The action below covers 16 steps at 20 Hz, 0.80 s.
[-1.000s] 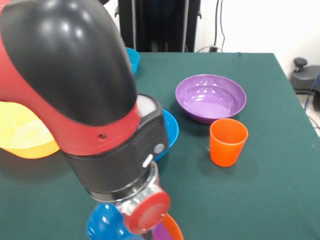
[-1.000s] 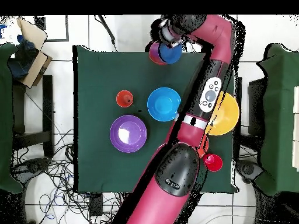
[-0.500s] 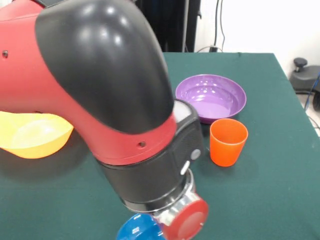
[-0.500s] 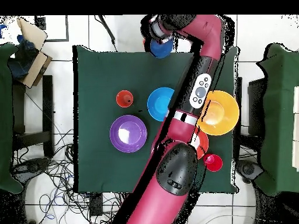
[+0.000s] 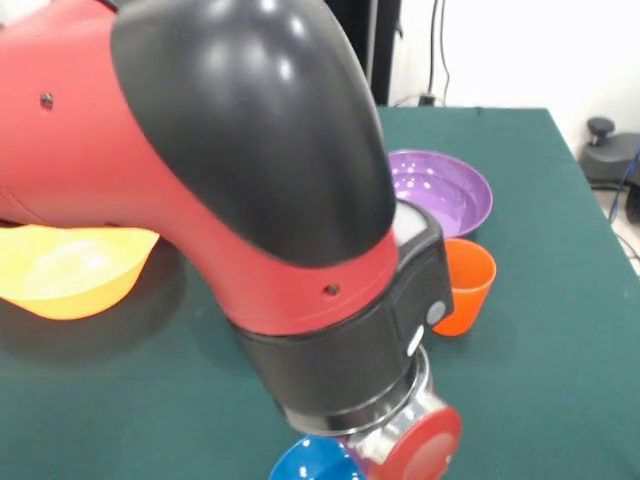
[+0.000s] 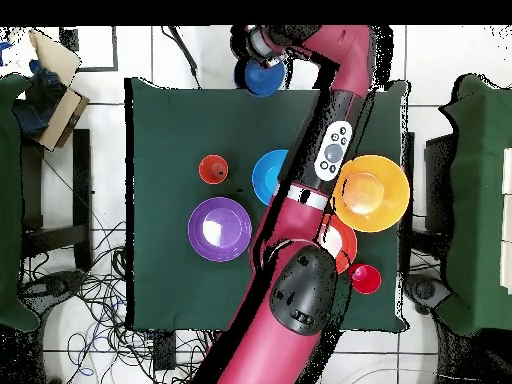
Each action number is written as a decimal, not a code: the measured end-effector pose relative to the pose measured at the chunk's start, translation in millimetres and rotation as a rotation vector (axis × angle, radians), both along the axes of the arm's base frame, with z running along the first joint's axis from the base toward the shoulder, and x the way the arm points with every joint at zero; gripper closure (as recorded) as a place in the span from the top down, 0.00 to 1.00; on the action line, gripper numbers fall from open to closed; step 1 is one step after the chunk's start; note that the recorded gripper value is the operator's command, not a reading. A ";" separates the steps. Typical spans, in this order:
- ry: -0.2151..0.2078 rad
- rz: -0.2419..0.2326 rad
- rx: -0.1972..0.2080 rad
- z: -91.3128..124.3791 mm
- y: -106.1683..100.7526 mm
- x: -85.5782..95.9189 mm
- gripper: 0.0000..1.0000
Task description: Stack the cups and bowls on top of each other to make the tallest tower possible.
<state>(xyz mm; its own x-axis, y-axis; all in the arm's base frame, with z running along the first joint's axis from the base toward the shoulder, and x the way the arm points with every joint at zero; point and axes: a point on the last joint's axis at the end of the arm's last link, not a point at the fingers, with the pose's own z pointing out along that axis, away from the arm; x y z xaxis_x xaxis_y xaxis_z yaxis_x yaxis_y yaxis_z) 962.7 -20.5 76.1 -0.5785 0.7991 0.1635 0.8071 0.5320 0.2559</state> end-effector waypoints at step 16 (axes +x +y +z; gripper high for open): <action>0.030 0.009 0.009 -6.7 14.6 0.1 0.00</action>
<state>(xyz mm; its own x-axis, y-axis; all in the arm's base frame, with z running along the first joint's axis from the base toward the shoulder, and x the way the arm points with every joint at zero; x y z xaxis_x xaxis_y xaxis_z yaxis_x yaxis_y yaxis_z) 962.8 -5.9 69.4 -0.5804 0.7923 0.1883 0.8098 0.5370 0.2365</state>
